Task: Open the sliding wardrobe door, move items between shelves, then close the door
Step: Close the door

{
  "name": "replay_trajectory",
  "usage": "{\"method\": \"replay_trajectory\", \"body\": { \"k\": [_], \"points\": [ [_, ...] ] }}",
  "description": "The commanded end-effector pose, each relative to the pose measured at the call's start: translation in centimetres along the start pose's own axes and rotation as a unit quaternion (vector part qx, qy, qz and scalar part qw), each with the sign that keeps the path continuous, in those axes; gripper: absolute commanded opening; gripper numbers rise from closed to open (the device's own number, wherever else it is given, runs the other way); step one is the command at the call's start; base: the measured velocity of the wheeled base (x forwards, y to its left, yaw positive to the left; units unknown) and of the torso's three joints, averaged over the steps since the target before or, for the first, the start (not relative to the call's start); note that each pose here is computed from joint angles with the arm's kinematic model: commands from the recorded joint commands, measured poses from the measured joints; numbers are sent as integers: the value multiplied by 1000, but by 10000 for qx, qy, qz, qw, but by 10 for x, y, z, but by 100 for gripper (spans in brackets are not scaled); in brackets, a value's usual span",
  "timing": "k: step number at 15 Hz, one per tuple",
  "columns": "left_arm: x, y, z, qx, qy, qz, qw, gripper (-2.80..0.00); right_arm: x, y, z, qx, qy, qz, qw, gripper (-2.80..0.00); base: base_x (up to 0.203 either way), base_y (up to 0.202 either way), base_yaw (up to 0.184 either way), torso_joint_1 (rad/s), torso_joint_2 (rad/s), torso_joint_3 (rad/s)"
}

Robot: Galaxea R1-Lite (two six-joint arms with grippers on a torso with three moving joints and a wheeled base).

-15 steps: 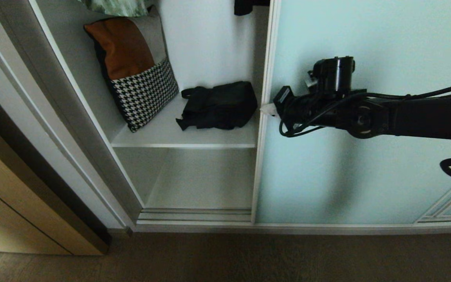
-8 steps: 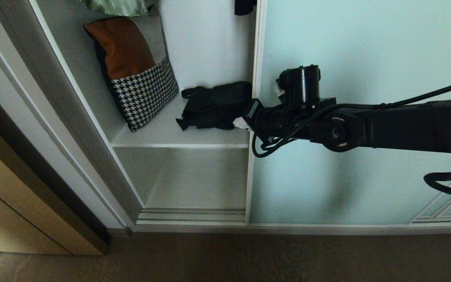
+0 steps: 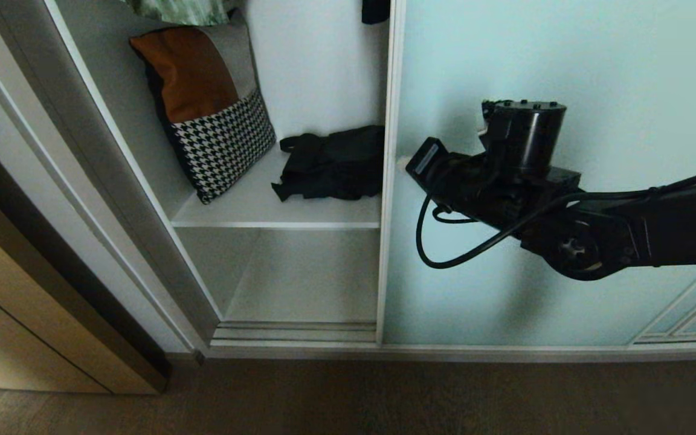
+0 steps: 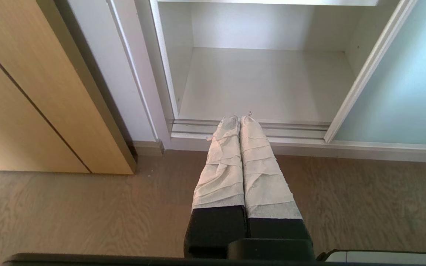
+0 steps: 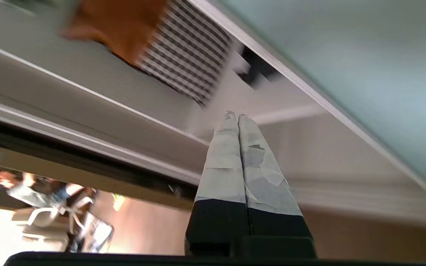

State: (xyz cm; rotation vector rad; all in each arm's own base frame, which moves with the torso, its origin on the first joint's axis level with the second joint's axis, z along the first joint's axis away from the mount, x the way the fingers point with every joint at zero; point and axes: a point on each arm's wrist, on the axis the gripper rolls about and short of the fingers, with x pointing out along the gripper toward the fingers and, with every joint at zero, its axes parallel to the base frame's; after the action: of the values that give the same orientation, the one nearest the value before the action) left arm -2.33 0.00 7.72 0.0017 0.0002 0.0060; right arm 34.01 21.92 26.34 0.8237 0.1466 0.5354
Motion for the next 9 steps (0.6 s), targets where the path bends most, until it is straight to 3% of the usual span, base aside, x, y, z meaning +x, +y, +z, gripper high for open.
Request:
{"method": "replay_trajectory", "body": {
  "k": [1,9],
  "points": [
    [0,0,0,-1,14,7,10000,-280,0,2,4,18,-139,70,9999,-280,0,0,0,0,0,0],
    [0,0,0,-1,10,5,10000,-280,32,-7,-2,23,-98,-55,9999,-280,0,0,0,0,0,0]
  ]
}}
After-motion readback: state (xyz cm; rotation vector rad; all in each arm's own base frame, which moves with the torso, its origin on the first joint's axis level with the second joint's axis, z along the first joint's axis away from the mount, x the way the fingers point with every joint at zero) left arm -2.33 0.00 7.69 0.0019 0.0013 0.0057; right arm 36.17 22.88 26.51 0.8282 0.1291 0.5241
